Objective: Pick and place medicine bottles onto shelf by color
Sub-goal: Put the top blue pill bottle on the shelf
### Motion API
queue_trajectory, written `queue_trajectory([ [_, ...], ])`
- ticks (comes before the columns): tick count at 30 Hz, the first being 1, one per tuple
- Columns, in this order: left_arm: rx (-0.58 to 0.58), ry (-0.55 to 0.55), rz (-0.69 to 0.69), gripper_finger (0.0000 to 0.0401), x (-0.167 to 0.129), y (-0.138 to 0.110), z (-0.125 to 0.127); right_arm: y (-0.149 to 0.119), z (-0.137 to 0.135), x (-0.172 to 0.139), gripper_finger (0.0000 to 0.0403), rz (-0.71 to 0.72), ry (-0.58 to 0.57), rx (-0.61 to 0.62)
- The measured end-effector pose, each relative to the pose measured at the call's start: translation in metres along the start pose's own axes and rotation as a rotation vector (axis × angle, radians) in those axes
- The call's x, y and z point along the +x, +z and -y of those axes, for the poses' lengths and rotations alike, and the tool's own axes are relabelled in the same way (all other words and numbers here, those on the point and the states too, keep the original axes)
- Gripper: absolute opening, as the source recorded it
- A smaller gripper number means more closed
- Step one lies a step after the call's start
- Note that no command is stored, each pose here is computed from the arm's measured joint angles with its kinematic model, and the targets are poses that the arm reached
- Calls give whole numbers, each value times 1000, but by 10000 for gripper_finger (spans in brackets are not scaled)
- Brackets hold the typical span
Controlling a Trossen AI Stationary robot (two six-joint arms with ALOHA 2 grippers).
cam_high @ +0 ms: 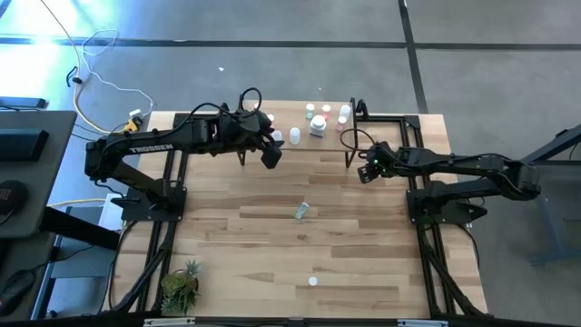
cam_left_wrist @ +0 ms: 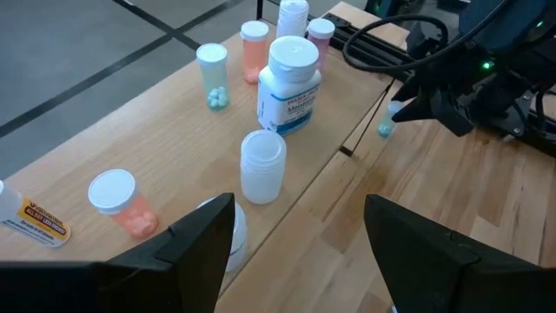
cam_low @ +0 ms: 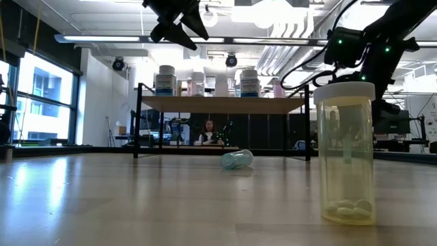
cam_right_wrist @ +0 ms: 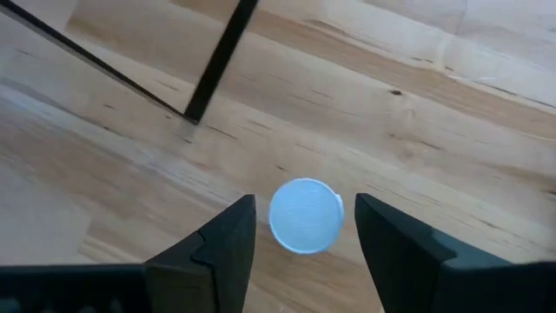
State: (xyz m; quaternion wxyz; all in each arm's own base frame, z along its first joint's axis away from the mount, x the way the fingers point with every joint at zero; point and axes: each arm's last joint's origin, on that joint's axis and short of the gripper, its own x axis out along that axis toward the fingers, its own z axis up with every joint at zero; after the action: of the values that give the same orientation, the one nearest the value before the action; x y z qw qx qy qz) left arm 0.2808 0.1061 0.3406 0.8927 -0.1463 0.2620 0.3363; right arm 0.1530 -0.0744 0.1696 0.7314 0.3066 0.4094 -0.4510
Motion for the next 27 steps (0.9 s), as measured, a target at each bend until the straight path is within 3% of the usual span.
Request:
queue_trajectory([
  [11, 34, 0, -1, 248, 0, 0, 0, 1, -1, 0, 87, 10, 9, 28],
  [20, 34, 0, -1, 248, 0, 0, 0, 3, -5, -6, 93, -69, 81, 66],
  [27, 61, 1, -4, 248, 0, 0, 0, 5, -8, -24, 94, -154, 53, 59],
])
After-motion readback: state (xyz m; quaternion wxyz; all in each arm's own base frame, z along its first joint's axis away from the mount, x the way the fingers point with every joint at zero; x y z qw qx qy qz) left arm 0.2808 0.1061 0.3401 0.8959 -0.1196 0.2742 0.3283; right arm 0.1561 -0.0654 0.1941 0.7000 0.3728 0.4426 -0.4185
